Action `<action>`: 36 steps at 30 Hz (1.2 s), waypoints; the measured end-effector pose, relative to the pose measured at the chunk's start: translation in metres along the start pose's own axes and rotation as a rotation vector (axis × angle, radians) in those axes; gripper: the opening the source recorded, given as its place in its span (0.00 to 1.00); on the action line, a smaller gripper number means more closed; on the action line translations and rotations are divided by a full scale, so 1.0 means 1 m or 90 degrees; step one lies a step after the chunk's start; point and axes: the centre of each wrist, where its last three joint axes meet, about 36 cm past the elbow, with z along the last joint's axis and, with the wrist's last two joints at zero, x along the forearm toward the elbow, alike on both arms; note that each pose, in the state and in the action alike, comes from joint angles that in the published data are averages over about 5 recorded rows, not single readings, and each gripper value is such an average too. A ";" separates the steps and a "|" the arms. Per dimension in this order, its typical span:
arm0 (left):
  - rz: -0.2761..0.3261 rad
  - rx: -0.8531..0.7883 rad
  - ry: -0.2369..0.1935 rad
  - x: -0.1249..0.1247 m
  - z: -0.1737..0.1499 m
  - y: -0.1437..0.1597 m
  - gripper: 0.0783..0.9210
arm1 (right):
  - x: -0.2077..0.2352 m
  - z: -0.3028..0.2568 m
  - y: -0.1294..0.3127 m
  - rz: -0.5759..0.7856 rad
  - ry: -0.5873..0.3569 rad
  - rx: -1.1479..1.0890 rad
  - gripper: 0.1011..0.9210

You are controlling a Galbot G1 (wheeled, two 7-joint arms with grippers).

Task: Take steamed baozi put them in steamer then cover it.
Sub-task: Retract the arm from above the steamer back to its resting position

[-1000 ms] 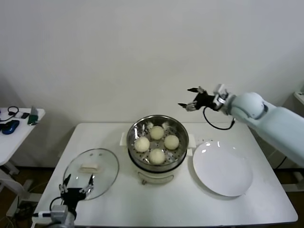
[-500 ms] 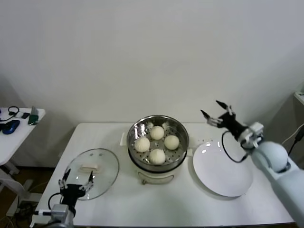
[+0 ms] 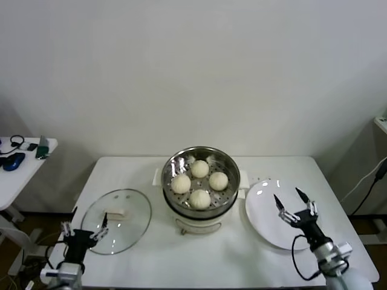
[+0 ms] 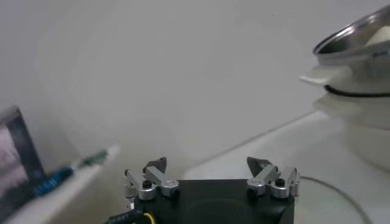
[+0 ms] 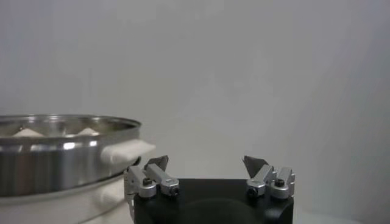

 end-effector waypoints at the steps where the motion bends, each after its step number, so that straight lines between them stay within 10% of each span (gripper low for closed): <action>1: -0.010 -0.025 -0.007 0.000 0.002 0.001 0.88 | 0.005 0.005 0.003 0.006 -0.001 -0.002 0.88; 17: -0.071 -0.513 -0.084 -0.011 0.085 -0.026 0.88 | 0.050 0.047 0.032 0.076 0.008 -0.020 0.88; 36: -0.046 -0.667 -0.112 -0.050 0.130 -0.048 0.88 | 0.070 0.064 0.045 0.105 0.019 -0.027 0.88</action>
